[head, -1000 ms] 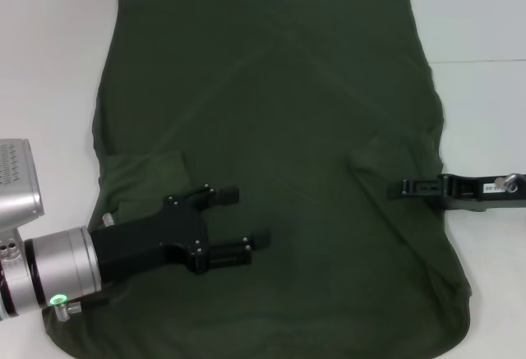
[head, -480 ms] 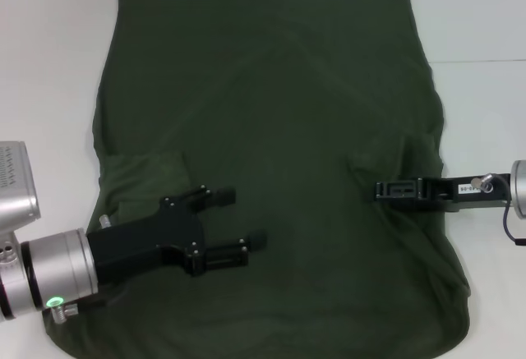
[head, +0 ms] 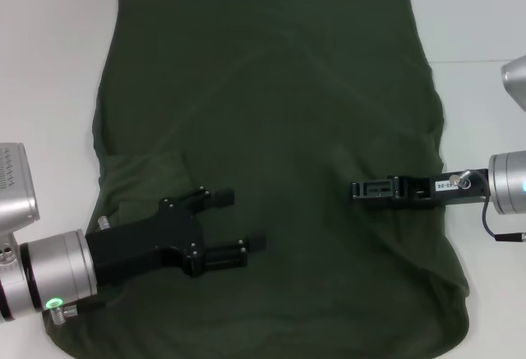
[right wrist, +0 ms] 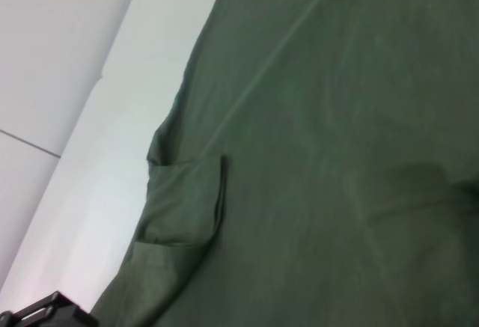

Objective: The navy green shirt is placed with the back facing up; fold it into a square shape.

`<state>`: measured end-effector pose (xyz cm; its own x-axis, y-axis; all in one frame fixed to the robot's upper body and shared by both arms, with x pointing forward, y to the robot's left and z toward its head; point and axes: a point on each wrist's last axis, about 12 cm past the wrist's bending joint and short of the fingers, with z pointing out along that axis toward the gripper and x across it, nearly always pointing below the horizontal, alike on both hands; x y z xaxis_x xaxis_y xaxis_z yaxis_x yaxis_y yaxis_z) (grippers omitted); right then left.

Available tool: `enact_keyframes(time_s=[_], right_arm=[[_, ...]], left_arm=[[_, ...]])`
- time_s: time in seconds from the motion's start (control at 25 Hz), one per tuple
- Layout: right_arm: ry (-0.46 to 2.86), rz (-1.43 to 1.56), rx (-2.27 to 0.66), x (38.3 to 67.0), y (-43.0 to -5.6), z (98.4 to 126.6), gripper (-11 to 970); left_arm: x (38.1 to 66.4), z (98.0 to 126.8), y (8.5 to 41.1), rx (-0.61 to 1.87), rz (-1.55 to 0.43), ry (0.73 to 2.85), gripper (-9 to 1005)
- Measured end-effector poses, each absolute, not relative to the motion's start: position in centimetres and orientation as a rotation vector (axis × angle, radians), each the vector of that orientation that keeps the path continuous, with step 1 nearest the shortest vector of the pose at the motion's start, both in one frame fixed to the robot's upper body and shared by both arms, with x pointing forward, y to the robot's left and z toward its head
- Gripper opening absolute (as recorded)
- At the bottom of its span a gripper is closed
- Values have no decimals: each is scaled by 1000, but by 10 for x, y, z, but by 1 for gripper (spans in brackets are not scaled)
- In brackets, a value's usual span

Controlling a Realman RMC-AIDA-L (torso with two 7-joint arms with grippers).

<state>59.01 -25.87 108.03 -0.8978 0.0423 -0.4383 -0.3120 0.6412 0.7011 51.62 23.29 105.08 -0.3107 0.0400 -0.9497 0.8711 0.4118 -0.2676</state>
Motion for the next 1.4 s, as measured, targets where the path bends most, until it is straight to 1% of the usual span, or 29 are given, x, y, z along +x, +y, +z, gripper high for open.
enact_keyframes(time_s=[0.36, 0.52, 0.84, 1.12, 1.4], right_arm=[[2377, 1219, -237, 591, -263, 1092, 928], [2315, 1237, -251, 588, -268, 1094, 928], [2189, 1231, -365, 577, -265, 1087, 928], [2072, 1206, -494, 568, -249, 1079, 928], [2059, 1179, -517, 573, -238, 1077, 927]], left_arm=[[516, 1051, 236, 791, -1036, 1673, 918], [514, 1050, 244, 769, -1015, 1683, 918], [498, 1046, 277, 672, -944, 1718, 917], [479, 1040, 306, 560, -892, 1781, 917], [456, 1038, 332, 473, -847, 1836, 916]])
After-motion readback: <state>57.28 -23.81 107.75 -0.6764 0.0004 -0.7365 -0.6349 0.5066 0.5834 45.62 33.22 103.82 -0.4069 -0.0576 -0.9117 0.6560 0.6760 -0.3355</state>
